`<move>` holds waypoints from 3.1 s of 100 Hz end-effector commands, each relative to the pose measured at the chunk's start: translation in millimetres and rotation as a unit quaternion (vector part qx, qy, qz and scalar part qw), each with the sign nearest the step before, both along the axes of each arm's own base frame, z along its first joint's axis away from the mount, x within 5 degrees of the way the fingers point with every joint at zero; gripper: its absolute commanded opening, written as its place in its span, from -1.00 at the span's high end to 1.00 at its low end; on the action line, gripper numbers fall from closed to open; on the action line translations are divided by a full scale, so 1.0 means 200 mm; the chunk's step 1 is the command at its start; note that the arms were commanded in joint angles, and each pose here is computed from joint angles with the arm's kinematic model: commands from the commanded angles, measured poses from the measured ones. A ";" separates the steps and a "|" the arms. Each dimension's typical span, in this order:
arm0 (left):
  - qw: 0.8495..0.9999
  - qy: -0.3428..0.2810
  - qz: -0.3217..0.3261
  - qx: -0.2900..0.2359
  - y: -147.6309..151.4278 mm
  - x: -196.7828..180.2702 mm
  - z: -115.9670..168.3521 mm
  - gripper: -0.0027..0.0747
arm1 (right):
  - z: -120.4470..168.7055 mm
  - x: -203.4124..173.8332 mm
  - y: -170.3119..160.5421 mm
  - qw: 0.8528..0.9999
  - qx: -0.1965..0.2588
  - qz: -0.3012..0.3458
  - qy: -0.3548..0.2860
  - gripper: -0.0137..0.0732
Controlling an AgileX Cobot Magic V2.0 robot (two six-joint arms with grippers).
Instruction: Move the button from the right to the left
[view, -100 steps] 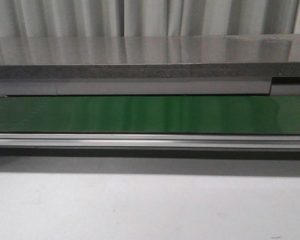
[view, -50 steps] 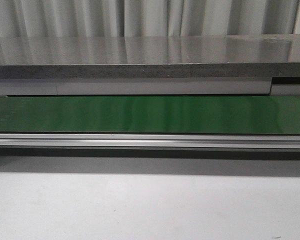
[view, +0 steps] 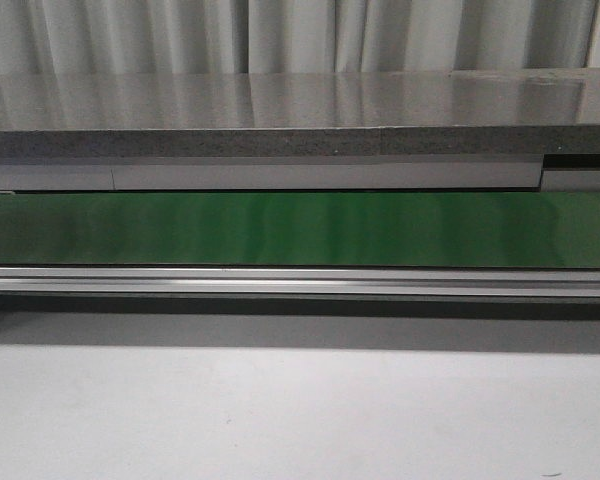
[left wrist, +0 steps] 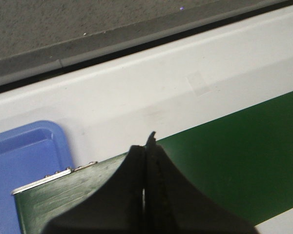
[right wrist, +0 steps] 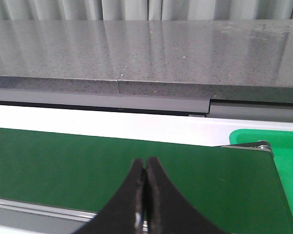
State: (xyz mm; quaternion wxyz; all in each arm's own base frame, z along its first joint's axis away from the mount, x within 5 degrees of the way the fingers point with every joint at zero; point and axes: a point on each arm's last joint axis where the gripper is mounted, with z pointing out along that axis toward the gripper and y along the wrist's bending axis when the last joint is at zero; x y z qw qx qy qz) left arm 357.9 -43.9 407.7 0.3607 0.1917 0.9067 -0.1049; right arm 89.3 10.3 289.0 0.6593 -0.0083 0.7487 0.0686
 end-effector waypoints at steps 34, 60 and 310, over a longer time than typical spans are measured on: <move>0.990 -0.129 -0.010 -0.063 -0.11 -0.43 0.19 0.98 | 0.08 0.00 -0.01 0.999 0.000 -0.009 -0.047 0.84; 0.980 -0.177 0.019 -0.088 -0.06 -0.69 0.13 0.98 | 0.08 0.00 -0.01 0.999 0.000 -0.009 -0.047 0.84; 0.886 -0.407 0.202 -0.090 0.21 -1.51 -1.05 0.98 | 0.07 0.00 -0.01 0.999 0.000 -0.009 -0.047 0.84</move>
